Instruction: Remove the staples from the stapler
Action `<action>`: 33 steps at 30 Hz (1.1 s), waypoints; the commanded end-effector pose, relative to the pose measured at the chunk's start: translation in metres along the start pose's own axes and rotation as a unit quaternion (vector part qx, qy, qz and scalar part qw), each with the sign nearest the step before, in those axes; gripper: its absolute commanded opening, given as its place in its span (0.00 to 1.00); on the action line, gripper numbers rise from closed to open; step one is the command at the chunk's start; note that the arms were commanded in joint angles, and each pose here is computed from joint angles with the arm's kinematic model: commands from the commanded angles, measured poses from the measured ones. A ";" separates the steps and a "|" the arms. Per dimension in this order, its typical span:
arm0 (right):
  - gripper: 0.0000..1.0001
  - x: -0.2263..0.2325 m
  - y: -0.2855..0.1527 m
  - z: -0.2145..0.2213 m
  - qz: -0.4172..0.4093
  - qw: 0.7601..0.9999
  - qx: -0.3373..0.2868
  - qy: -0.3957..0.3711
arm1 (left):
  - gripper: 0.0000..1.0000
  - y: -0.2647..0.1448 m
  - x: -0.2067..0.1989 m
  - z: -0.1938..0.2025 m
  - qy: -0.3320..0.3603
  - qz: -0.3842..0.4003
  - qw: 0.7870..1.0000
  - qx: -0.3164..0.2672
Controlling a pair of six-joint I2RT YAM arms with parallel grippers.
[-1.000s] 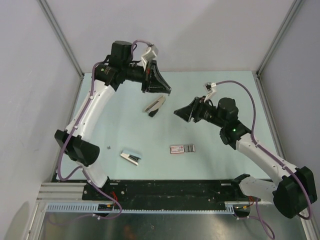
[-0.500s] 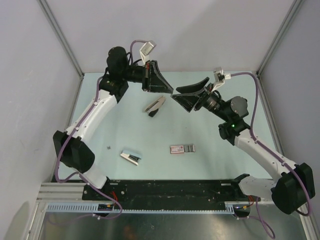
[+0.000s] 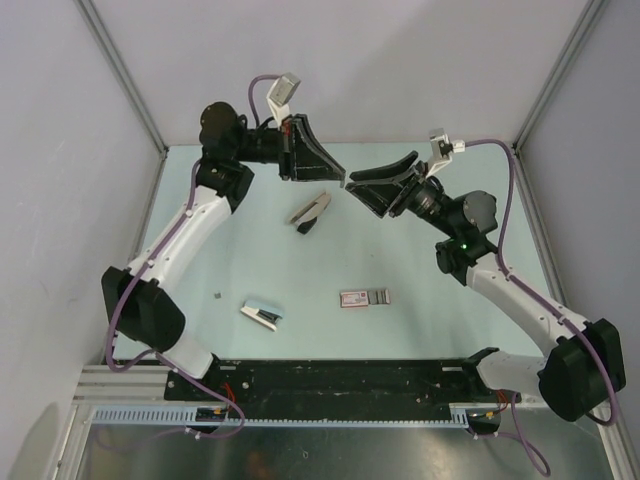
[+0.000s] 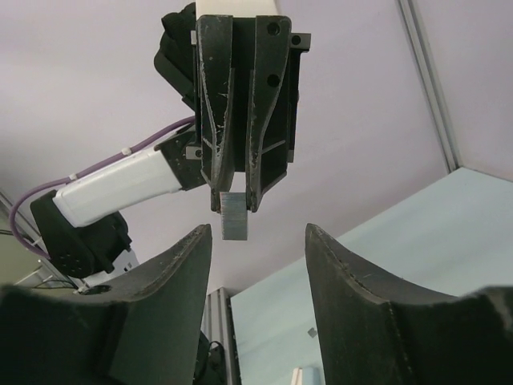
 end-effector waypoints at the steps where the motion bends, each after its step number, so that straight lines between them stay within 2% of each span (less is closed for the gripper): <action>1: 0.53 0.013 0.010 -0.007 -0.030 1.000 -0.001 -0.006 | 0.02 -0.002 -0.014 -0.007 0.026 -0.004 1.000 -0.014; 11: 0.46 0.011 0.017 0.003 -0.042 0.999 0.005 0.023 | 0.02 -0.002 -0.007 0.001 0.027 -0.011 0.999 -0.016; 17: 0.34 0.012 0.018 0.007 -0.042 0.999 0.010 0.020 | 0.02 -0.002 -0.003 0.005 0.025 -0.014 0.999 -0.015; 20: 0.31 0.011 0.017 0.007 -0.032 0.999 0.013 0.014 | 0.02 -0.002 -0.003 0.007 0.026 -0.014 0.999 -0.015; 24: 0.31 0.011 0.014 0.007 -0.020 1.000 0.017 0.003 | 0.02 -0.003 -0.002 0.009 0.026 -0.014 0.999 -0.013; 33: 0.38 0.006 0.006 0.004 0.006 1.000 0.028 -0.001 | 0.02 -0.003 -0.003 0.008 0.029 -0.013 0.999 -0.013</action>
Point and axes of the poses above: each gripper's point midway between its finger pads, its own y axis out along the fingers, its own x axis along the line the jaws close on, z = x × y, the point moved 7 cm from there along -y, back along the fingers, and after that the axes turned 8 degrees about y, right-handed, at the moved point
